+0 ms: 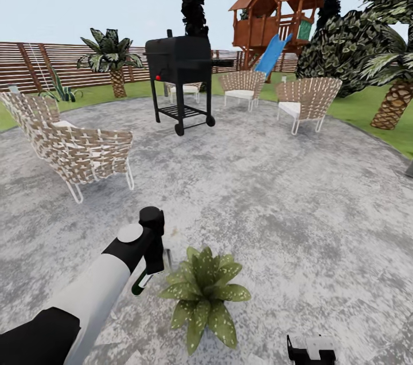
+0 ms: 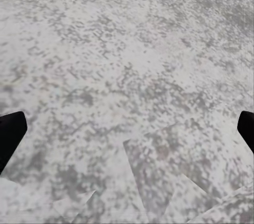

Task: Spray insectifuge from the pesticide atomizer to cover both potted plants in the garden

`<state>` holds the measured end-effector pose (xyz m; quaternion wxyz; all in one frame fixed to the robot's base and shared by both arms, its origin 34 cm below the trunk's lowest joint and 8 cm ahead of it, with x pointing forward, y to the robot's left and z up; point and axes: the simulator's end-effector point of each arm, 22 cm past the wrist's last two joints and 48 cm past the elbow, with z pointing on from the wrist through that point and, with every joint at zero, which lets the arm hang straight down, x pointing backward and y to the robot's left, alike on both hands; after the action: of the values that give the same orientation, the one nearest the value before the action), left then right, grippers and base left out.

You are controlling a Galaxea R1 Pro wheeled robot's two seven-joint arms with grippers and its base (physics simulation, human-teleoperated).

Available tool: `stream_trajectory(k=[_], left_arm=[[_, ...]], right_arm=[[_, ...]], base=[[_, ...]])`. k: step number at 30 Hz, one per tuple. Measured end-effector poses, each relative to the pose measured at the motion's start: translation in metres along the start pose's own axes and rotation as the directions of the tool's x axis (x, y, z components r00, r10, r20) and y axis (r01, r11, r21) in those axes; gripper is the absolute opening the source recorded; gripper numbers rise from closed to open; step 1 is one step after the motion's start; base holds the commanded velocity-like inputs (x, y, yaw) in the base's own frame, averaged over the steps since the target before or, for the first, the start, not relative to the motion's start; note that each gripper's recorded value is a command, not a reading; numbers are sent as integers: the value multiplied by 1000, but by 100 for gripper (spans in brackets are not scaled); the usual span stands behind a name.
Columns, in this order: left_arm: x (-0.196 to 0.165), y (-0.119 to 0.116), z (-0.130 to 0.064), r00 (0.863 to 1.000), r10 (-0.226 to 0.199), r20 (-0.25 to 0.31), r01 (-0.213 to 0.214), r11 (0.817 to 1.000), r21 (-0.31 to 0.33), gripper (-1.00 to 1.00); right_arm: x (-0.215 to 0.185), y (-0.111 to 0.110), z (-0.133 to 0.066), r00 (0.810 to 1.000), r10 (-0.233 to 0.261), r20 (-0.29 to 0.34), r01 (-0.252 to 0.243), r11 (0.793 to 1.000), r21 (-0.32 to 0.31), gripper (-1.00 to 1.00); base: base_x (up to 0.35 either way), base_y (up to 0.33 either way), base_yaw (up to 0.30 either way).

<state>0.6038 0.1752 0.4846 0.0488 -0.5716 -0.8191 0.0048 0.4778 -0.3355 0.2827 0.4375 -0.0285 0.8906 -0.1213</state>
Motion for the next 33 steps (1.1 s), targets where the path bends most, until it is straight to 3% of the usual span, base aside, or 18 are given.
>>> stream_trajectory(k=[10, 17, 25, 33], left_arm=[[3, -2, 4, 1000, 5, -7, -5, 1000, 5, -100], [15, -29, 33, 999, 18, -33, -16, 998, 63, -100], [15, -29, 33, 1000, 10, -22, -8, 998, 64, -100], [15, -29, 33, 1000, 5, -21, -4, 998, 64, -100]], right_arm=[[0, 0, 0, 1000, -1, 0, 1, 1000, 0, 100], [-1, -1, 0, 1000, 0, 1, 0, 1000, 1, 100], [-1, -1, 0, 1000, 0, 1, 0, 1000, 2, 100], [0, -1, 0, 1000, -1, 1, 1, 1000, 1, 100]], base=[[183, 6, -42], [2, 0, -125], [0, 0, -61], [-251, 0, -40]])
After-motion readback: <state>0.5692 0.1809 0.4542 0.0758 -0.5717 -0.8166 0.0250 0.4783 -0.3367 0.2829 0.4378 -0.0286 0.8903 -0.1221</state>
